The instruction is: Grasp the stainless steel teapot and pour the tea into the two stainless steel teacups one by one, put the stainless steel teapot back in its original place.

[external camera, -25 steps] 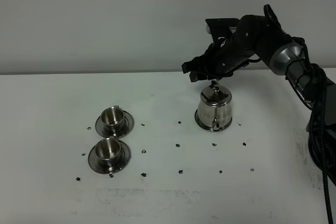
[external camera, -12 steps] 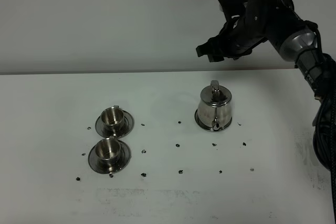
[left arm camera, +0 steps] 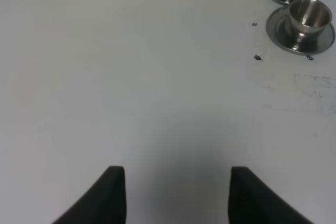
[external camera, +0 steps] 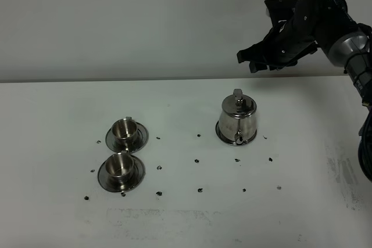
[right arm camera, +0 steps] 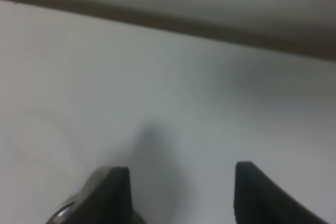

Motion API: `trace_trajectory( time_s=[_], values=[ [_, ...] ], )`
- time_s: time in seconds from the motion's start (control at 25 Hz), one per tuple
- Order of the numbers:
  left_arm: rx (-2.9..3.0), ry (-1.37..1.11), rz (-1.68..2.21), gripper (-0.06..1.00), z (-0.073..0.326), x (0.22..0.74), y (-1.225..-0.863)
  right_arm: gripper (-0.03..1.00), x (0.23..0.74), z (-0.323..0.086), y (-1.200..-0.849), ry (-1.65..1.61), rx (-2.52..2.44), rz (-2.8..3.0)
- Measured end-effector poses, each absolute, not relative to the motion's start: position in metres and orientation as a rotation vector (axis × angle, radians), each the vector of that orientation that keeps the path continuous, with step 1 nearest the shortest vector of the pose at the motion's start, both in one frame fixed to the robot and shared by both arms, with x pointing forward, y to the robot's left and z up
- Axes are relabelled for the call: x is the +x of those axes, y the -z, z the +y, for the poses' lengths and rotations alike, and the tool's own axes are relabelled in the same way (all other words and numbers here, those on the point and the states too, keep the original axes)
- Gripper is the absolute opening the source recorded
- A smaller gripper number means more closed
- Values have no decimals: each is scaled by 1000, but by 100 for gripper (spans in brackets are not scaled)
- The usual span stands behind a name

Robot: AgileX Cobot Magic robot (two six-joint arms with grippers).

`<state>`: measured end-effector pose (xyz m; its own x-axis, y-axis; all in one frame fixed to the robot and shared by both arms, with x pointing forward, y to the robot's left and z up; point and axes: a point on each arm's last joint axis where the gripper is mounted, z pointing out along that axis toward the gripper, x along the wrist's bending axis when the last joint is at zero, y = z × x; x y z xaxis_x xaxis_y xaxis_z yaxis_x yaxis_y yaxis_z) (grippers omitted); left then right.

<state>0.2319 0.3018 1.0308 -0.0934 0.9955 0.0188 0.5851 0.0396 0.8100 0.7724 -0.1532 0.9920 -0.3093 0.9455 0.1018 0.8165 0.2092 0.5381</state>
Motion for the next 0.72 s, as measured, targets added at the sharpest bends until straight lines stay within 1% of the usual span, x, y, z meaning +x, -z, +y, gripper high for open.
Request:
trace_trajectory(
  time_s=[0.2,0.44,0.72],
  values=[
    [1600,-908,1740,46,302,232,-1031,42,774,-149,-969,-741,1714,2282],
    [1600,-908,1740,46,302,232,-1031,42,774,-149,-968,-745,1719,2291],
    [1600,-908,1740,46,302,232,-1031,42,774,-145,-951,-745,1754,2336]
  ],
)
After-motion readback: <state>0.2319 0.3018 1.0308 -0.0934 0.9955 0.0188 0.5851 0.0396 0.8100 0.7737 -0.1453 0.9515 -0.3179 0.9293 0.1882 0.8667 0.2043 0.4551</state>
